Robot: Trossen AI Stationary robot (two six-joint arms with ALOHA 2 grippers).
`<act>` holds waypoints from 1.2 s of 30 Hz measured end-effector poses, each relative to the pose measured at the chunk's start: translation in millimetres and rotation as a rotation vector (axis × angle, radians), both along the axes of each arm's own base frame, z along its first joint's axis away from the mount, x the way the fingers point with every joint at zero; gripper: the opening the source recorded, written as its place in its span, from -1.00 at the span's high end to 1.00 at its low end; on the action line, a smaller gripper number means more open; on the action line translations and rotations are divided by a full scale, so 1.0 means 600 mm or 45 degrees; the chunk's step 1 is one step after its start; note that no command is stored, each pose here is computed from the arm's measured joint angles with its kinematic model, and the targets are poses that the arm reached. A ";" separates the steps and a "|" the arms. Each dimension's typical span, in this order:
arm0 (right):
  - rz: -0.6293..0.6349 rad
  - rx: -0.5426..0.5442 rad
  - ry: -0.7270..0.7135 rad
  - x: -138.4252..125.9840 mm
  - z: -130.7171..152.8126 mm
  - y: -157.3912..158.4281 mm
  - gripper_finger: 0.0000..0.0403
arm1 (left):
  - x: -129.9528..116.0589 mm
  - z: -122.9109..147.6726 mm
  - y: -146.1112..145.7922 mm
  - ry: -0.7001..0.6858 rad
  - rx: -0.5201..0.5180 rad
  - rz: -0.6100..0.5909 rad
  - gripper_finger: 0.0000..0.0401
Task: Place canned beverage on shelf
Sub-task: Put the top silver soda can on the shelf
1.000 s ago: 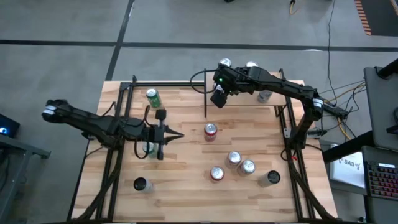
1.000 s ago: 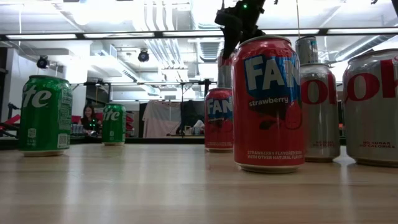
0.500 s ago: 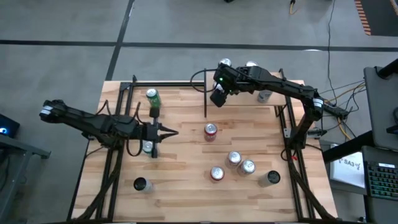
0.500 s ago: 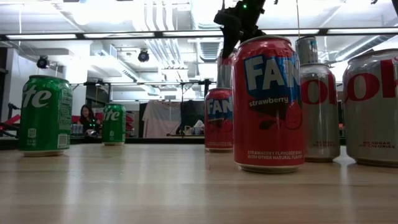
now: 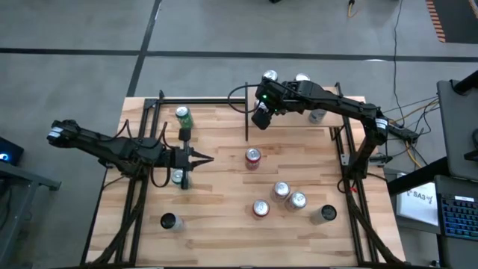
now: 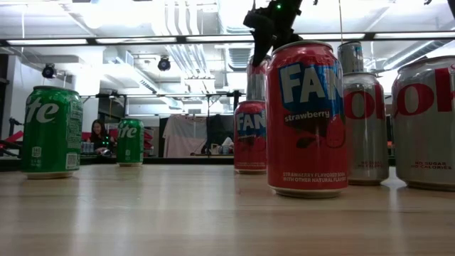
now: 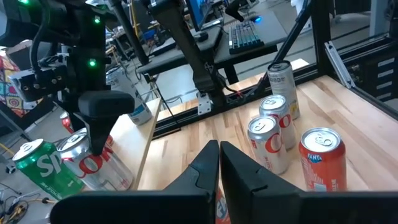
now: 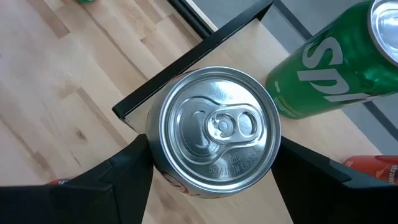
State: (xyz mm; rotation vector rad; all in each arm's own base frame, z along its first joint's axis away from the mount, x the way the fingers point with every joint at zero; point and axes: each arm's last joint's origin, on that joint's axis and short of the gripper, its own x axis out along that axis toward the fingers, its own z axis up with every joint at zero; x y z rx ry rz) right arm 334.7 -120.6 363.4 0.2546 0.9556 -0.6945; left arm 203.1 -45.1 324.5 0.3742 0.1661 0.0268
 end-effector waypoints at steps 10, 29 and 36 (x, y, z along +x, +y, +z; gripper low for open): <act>0.013 -0.019 0.025 0.009 -0.009 -0.002 -0.36 | 0.000 0.000 0.000 0.000 0.000 0.000 1.00; 0.019 -0.017 0.016 0.012 -0.011 -0.002 -0.39 | 0.000 -0.001 0.000 0.004 0.000 0.000 1.00; 0.010 -0.009 0.008 0.012 -0.010 -0.002 -0.40 | 0.000 -0.001 0.000 0.004 0.000 -0.001 1.00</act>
